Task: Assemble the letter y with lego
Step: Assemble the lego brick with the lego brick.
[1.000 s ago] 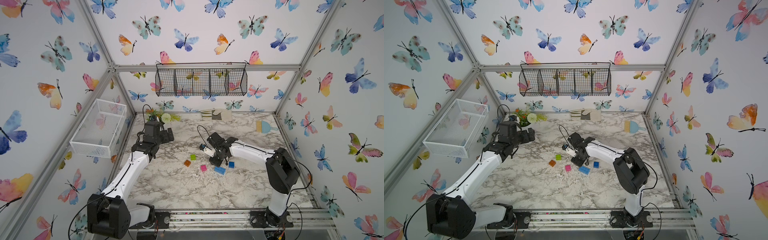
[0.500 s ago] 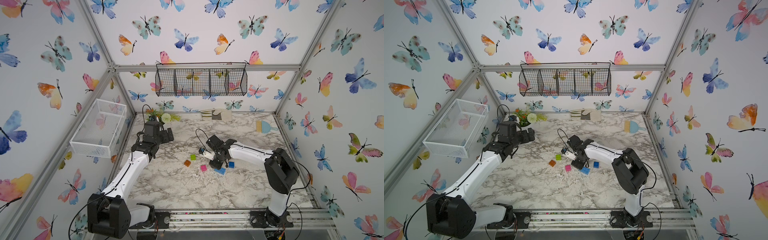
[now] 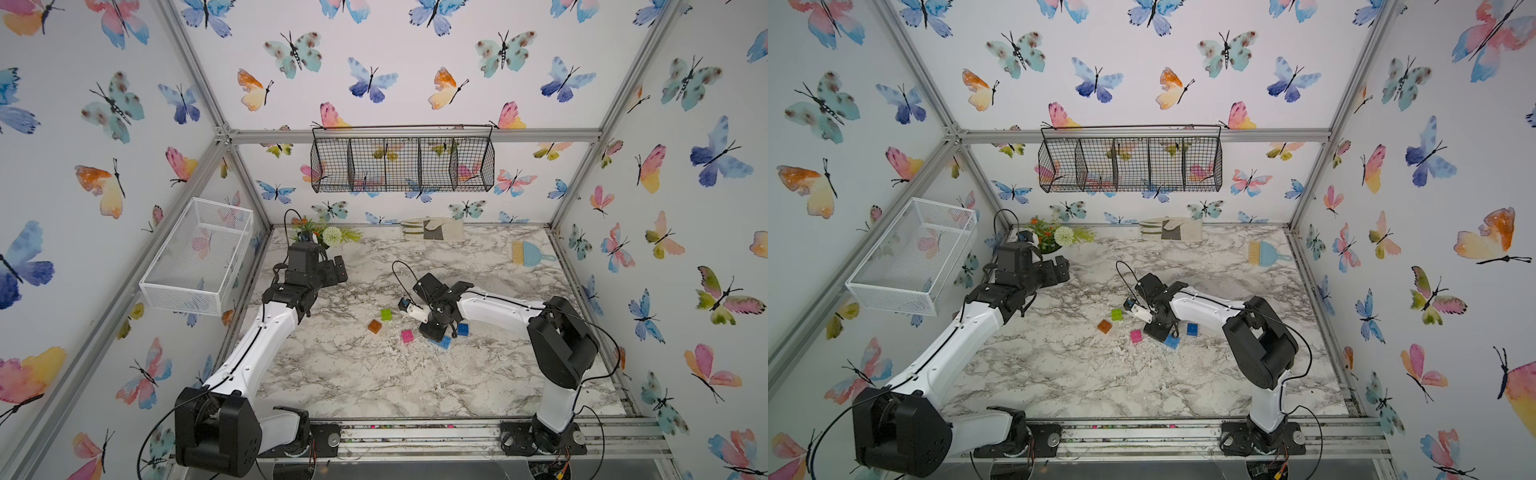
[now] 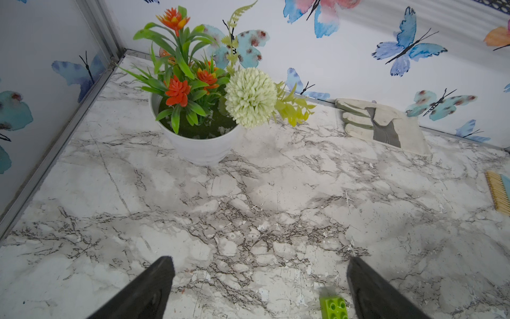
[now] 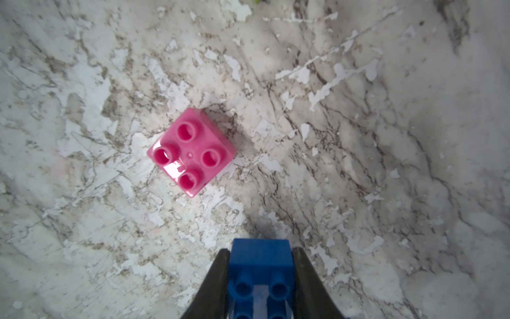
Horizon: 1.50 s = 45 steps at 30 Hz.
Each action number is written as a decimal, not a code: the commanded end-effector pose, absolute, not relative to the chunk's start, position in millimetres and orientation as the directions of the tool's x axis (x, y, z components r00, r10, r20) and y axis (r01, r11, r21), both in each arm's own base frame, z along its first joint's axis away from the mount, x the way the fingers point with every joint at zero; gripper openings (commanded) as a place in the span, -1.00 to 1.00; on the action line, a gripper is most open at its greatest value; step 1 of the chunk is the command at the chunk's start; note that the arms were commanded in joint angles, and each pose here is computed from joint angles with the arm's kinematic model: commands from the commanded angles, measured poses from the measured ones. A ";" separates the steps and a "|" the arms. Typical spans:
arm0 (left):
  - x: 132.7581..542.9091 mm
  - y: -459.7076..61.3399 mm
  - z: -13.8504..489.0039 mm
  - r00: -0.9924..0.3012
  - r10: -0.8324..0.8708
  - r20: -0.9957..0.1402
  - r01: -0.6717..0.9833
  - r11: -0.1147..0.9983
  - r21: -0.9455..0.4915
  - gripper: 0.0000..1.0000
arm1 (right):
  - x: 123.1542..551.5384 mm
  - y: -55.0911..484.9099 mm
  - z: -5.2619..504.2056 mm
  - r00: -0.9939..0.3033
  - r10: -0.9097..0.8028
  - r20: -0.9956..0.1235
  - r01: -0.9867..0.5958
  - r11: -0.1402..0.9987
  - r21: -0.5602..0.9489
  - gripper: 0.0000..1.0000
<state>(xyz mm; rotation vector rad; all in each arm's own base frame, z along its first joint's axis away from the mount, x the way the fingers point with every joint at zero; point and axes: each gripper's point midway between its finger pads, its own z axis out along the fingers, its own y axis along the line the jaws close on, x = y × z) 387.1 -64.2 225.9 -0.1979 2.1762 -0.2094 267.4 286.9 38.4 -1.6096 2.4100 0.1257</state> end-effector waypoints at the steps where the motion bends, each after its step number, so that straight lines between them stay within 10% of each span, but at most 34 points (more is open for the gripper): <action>1: 387.6 -63.1 222.1 -0.579 -0.229 -0.782 -0.070 0.970 -0.233 0.97 | 252.0 278.0 17.2 -0.370 -0.911 -0.183 -0.925 0.380 -0.017 -0.94; 27: 388.1 -63.1 220.1 -0.588 -0.238 -0.773 -0.068 0.967 -0.245 0.97 | 327.2 324.0 39.2 -0.422 -0.849 -0.318 -0.873 0.475 -0.110 -0.87; 45: 387.7 -62.7 219.4 -0.590 -0.239 -0.771 -0.071 0.967 -0.246 0.97 | 341.7 318.7 96.6 -0.519 -0.714 -0.470 -0.779 0.621 -0.085 0.25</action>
